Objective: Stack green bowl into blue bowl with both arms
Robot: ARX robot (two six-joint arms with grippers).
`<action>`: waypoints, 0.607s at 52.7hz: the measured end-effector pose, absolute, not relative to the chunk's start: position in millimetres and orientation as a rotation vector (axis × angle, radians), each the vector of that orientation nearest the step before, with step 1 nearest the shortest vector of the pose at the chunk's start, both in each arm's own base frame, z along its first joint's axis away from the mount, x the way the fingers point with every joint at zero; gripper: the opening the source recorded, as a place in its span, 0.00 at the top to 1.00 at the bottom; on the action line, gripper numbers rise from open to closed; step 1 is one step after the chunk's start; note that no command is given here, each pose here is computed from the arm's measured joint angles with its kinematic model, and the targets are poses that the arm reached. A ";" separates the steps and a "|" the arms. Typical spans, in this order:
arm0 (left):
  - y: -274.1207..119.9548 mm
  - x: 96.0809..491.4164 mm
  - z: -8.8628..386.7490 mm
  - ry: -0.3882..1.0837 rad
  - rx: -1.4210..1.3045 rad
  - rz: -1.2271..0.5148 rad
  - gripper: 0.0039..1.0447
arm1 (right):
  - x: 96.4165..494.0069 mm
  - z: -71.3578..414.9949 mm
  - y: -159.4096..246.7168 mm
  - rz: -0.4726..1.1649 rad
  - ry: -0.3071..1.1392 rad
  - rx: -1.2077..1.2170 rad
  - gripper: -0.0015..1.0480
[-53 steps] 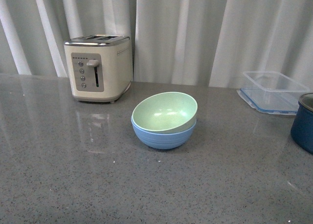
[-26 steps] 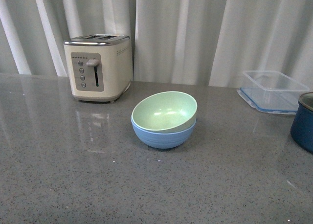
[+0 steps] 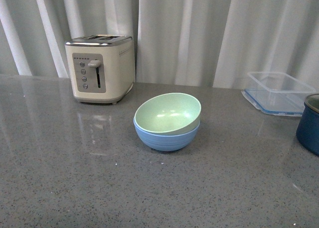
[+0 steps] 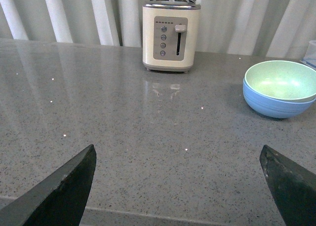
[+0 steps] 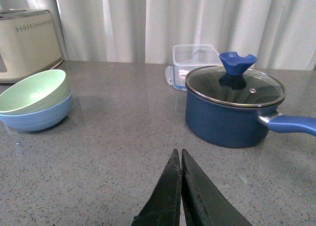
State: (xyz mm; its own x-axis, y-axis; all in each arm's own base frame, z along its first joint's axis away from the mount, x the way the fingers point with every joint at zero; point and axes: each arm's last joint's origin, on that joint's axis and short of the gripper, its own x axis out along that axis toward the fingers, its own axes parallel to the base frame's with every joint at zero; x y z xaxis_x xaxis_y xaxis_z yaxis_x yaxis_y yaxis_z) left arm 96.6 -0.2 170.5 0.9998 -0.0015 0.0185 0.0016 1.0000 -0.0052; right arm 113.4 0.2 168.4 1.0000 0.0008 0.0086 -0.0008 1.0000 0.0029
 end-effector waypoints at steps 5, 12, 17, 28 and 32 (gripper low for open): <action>-0.2 96.6 170.5 -0.018 -0.005 -0.002 0.06 | 111.7 168.2 0.2 0.001 -0.008 0.003 0.99; -0.2 96.6 170.5 -0.018 -0.005 -0.002 0.06 | 109.8 168.1 0.2 0.001 -0.008 0.003 0.99; -0.2 96.6 170.5 -0.018 -0.005 -0.002 0.06 | 108.6 167.9 0.2 0.001 -0.009 0.003 0.99; -0.1 96.6 170.5 -0.018 -0.005 -0.001 0.06 | 98.1 165.0 0.2 0.002 0.001 0.003 0.99; -0.2 96.6 170.5 -0.018 -0.005 -0.002 0.06 | 97.7 165.3 0.2 0.002 -0.004 0.003 0.99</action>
State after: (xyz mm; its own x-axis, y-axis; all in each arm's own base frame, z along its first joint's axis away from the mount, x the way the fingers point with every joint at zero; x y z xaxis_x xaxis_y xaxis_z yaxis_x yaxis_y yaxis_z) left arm 96.6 -0.2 170.5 0.9998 -0.0019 0.0185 0.0020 1.0000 -0.0051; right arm 97.7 0.2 165.3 1.0000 0.0023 0.0040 -0.0023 1.0000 0.0029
